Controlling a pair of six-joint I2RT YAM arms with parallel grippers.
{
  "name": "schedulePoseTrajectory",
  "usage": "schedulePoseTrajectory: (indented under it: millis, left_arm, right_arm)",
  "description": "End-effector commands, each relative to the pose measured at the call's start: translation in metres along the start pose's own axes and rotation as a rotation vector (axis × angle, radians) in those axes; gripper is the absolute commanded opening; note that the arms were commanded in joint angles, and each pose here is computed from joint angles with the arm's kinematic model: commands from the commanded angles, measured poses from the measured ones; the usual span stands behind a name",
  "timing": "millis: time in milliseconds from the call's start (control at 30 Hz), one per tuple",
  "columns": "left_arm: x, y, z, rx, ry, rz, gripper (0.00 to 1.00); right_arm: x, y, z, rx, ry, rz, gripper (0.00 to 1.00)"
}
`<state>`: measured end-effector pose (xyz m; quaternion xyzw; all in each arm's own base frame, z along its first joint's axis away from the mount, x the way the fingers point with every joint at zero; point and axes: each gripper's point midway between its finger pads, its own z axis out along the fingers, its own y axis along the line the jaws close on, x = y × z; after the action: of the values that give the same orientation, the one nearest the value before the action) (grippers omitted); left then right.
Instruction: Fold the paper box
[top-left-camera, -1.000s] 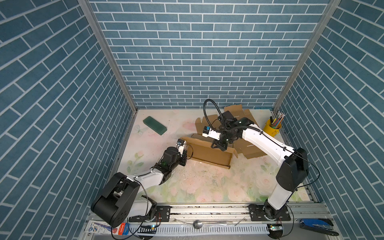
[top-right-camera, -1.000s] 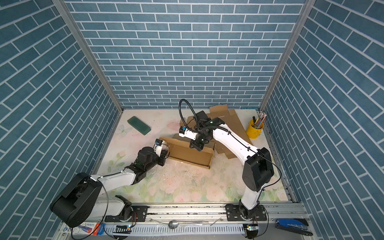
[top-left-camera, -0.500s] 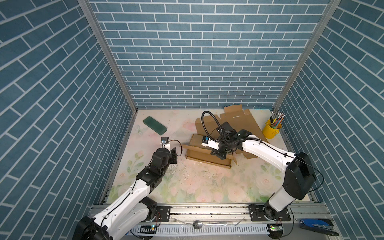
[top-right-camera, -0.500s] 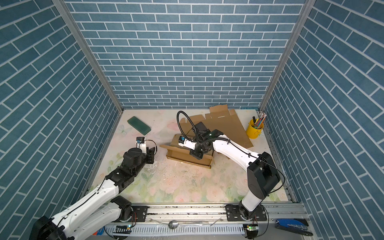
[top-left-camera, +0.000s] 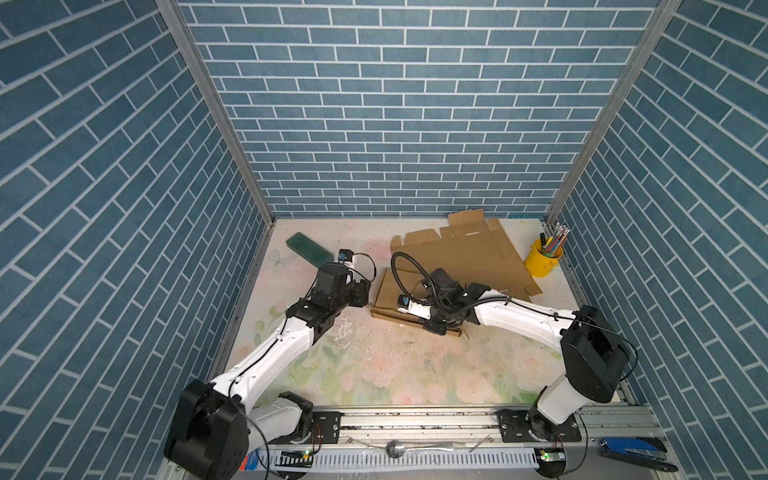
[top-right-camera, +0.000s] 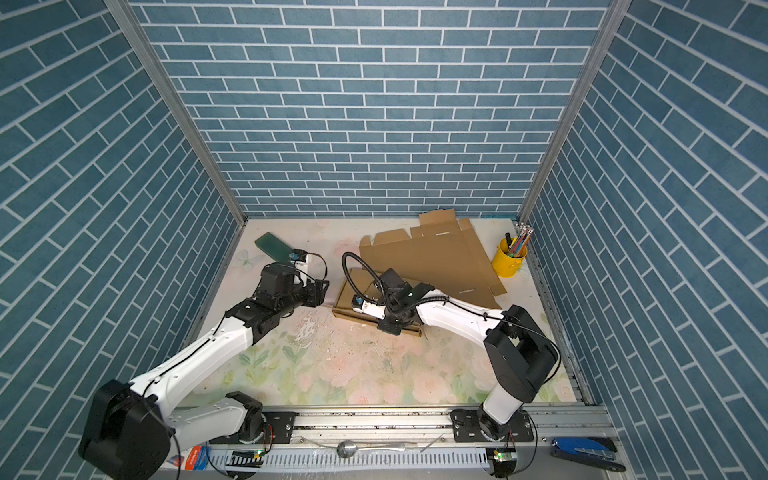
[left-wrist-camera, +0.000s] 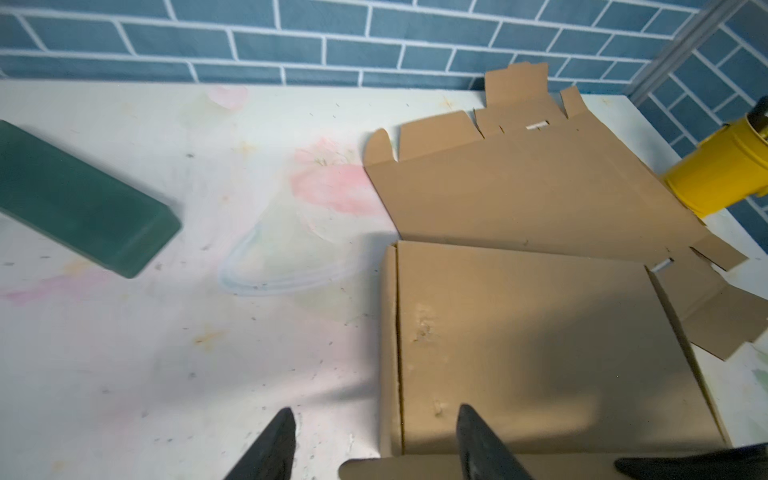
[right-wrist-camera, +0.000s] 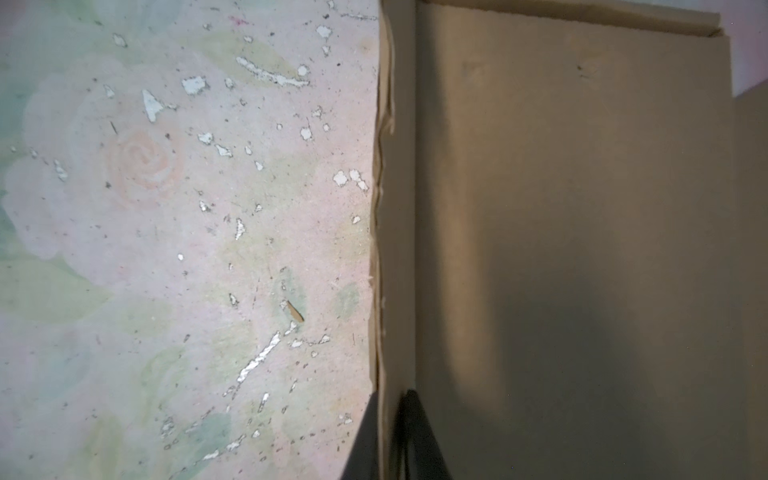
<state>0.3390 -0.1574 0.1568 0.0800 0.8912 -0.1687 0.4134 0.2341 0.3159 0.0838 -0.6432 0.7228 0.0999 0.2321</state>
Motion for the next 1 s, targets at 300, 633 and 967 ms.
schedulePoseTrajectory:
  millis: [300, 633, 967]
  left_arm:
    - [0.024, -0.018, 0.059, 0.146, 0.141, -0.013, 0.7]
    - [0.048, -0.012, 0.069, 0.13, 0.21, -0.019, 0.7]
    - [0.057, -0.007, 0.071, 0.106, 0.245, -0.021, 0.68]
  right_arm:
    - [-0.013, 0.014, -0.025, -0.113, -0.144, 0.214, 0.5]
    - [0.02, -0.08, -0.091, 0.134, -0.337, 0.886, 0.54]
    - [0.075, -0.085, -0.077, 0.207, -0.283, 1.239, 0.39]
